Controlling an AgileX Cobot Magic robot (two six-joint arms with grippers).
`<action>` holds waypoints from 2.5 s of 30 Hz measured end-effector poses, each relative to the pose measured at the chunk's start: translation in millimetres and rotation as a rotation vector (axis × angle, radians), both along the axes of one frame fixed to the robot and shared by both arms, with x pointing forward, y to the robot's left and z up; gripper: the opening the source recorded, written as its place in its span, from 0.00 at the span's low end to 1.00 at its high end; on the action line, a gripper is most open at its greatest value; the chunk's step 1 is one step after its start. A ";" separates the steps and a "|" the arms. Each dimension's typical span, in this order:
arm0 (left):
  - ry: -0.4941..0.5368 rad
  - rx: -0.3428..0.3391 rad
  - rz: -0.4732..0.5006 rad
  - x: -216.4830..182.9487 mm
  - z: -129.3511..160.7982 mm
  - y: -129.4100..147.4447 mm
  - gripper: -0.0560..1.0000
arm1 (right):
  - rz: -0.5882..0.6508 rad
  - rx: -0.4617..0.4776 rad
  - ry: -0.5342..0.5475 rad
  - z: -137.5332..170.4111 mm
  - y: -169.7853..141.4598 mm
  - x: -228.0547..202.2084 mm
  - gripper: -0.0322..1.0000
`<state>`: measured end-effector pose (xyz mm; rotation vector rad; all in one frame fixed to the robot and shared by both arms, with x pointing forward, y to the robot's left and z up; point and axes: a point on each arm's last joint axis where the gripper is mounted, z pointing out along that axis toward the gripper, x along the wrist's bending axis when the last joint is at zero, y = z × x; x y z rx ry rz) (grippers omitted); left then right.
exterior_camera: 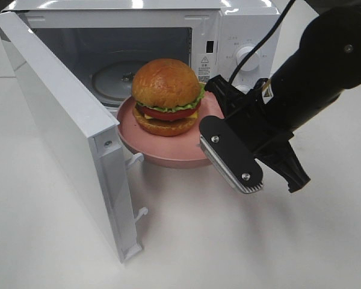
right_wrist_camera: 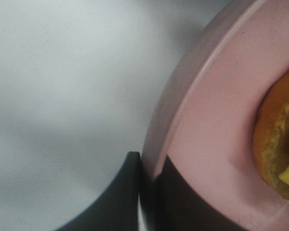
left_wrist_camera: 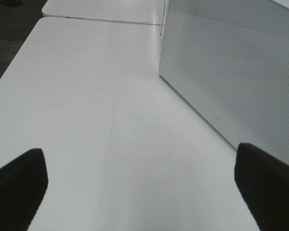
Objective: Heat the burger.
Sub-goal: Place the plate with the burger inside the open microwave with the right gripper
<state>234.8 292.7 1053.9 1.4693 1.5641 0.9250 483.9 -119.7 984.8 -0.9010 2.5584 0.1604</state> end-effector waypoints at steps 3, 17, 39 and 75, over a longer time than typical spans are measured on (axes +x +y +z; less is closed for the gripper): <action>0.000 0.000 0.000 0.0 0.0 0.0 0.97 | -0.002 0.006 -0.002 -0.2 8.2 5.2 0.07; 0.000 0.000 0.000 0.0 0.0 0.0 0.97 | -0.050 0.005 0.018 -7.4 29.2 33.1 0.07; 0.000 0.000 0.000 0.0 0.0 0.0 0.97 | -0.100 -0.005 0.059 -13.8 57.7 67.2 0.07; 0.000 0.000 0.000 0.0 0.0 0.0 0.97 | -0.305 0.025 0.008 -31.4 110.1 149.7 0.07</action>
